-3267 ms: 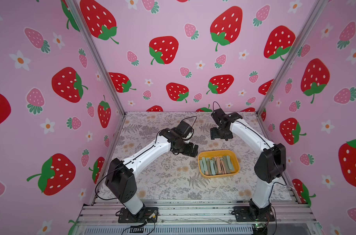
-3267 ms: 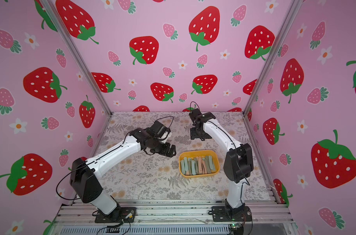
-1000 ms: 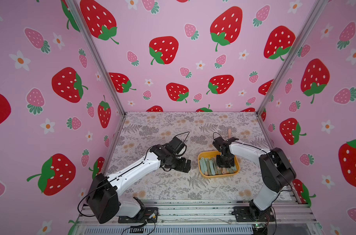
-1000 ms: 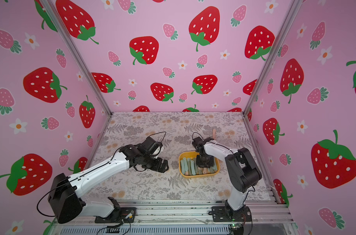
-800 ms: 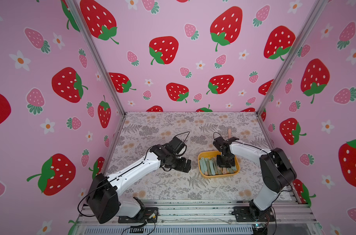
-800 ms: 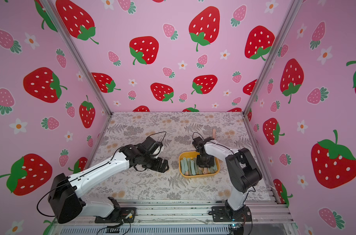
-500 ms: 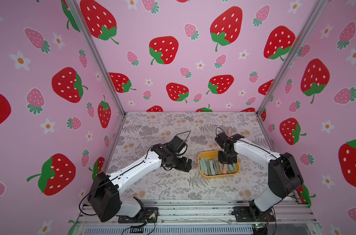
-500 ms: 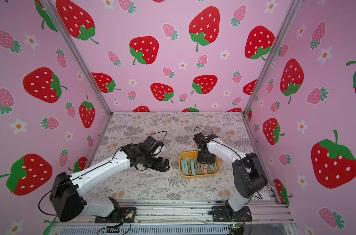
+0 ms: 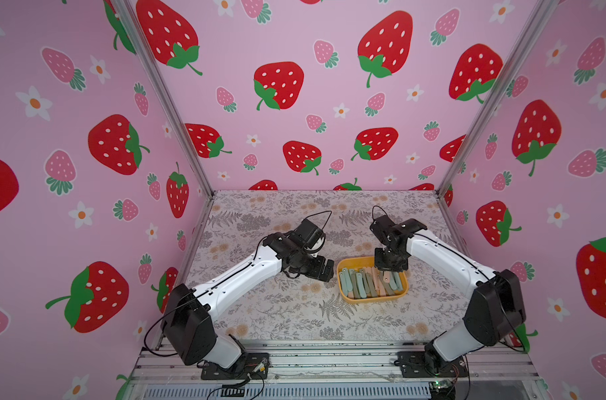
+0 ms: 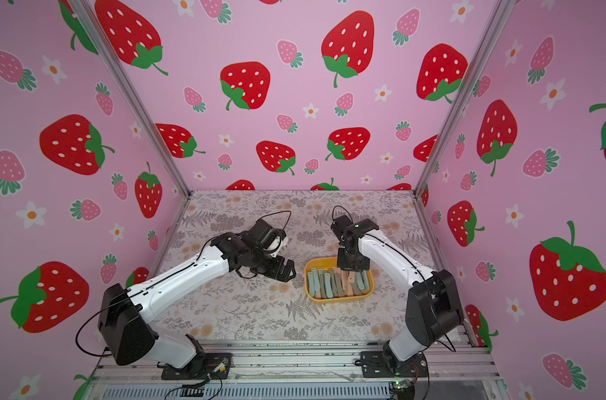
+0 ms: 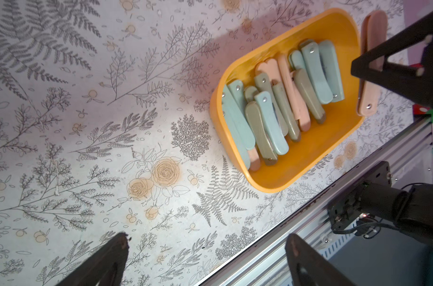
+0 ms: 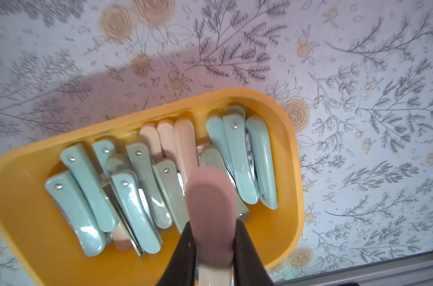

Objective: Take the fruit knife out of the storage box
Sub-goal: Pick up the fruit knife from the storage box, then place the fruit knife at the center of the board.

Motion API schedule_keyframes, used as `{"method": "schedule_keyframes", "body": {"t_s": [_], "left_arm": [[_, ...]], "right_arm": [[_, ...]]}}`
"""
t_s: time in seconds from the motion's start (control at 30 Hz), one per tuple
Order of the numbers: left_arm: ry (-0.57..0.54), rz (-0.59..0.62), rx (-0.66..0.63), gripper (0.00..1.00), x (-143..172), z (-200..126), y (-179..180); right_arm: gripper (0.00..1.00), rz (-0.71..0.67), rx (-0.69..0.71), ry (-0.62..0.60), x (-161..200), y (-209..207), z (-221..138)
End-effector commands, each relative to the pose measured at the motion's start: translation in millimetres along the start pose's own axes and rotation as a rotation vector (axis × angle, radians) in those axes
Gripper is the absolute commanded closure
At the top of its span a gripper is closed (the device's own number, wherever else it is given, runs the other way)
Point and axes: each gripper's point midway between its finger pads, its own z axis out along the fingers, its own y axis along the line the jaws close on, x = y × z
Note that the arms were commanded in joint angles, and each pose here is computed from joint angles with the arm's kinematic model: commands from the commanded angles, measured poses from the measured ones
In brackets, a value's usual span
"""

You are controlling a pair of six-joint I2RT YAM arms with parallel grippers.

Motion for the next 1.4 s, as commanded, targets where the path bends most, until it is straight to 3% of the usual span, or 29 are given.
{"method": "schedule_keyframes", "body": {"t_s": [0.0, 0.17, 0.43, 0.67, 1.03, 1.37], "left_arm": [[-0.001, 0.024, 0.027, 0.01, -12.4, -4.7, -11.5], [-0.024, 0.03, 0.034, 0.01, -38.4, 7.4, -17.9], [-0.015, 0.049, 0.066, 0.01, -90.0, 49.1, -31.1], [0.008, 0.042, 0.097, 0.01, -114.2, 71.7, -33.7], [0.038, -0.011, 0.12, 0.01, -120.0, 80.6, -18.7], [0.071, -0.028, 0.146, 0.01, -110.1, 91.1, -16.4]], "right_arm": [[0.88, -0.003, 0.009, -0.017, -10.2, -9.8, -16.8], [0.87, 0.028, -0.005, -0.026, -44.3, -9.8, -11.5], [0.88, 0.036, 0.049, -0.019, -114.6, -10.4, 41.3], [0.87, 0.026, 0.126, -0.038, -168.2, -14.6, 87.8], [0.86, 0.007, 0.147, -0.05, -212.5, 2.7, 140.7], [0.84, -0.03, 0.173, -0.06, -227.9, 6.6, 160.5]]}}
